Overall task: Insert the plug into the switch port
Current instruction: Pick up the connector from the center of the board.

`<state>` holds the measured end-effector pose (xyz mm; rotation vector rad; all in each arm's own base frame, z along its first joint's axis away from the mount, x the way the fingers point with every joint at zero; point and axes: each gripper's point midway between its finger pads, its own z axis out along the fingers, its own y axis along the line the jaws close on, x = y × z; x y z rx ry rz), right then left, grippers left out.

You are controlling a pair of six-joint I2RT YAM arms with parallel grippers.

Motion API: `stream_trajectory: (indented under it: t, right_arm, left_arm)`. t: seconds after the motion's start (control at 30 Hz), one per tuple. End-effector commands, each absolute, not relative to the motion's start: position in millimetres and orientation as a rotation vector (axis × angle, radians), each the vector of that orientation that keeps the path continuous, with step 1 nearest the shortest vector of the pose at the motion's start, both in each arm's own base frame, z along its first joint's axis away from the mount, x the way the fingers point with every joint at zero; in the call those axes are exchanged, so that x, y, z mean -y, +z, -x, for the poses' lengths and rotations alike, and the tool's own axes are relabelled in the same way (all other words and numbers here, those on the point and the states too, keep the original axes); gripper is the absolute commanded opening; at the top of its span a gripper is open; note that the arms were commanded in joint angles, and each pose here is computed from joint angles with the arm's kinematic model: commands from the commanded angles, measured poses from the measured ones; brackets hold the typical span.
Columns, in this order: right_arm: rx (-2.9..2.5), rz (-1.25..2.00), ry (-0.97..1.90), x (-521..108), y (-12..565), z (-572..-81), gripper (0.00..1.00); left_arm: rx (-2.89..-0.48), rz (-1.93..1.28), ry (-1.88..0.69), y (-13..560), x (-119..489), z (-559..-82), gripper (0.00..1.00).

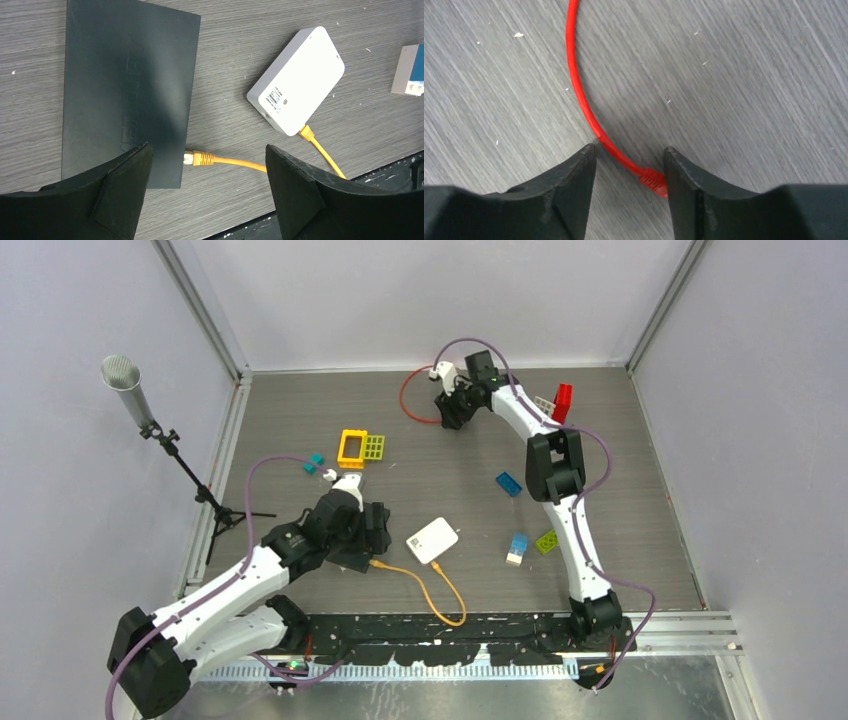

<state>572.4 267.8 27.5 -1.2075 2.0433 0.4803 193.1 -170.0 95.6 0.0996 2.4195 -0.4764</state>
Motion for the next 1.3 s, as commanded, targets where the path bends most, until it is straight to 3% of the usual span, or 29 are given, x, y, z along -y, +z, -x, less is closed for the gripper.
stream_trajectory:
  t: [0.0, 0.13, 0.27, 0.53, 0.63, 1.27]
  right_arm:
    - [-2.271, 1.287, 0.437, -247, 2, -517, 0.46]
    - [-2.239, 1.241, 0.458, -259, 11, -510, 0.37]
    - [-2.289, 1.201, 0.525, -268, 18, -499, 0.20]
    - [-2.259, 1.208, 0.553, -283, 37, -438, 0.10]
    - [-2.222, 1.183, 0.576, -292, 49, -416, 0.02]
    - [-1.908, 0.837, 0.528, -274, 200, -373, 0.01]
  left_arm:
    - [-2.349, -0.074, -0.572, 116, 182, -199, 0.85]
    - [-2.352, -0.061, -0.581, 117, 180, -195, 0.85]
    - [-2.343, -0.046, -0.588, 119, 175, -190, 0.84]
    - [-2.323, 0.011, -0.622, 121, 170, -183, 0.84]
    - [-2.321, 0.021, -0.643, 122, 171, -181, 0.84]
    - [-2.264, 0.065, -0.715, 137, 169, -175, 0.83]
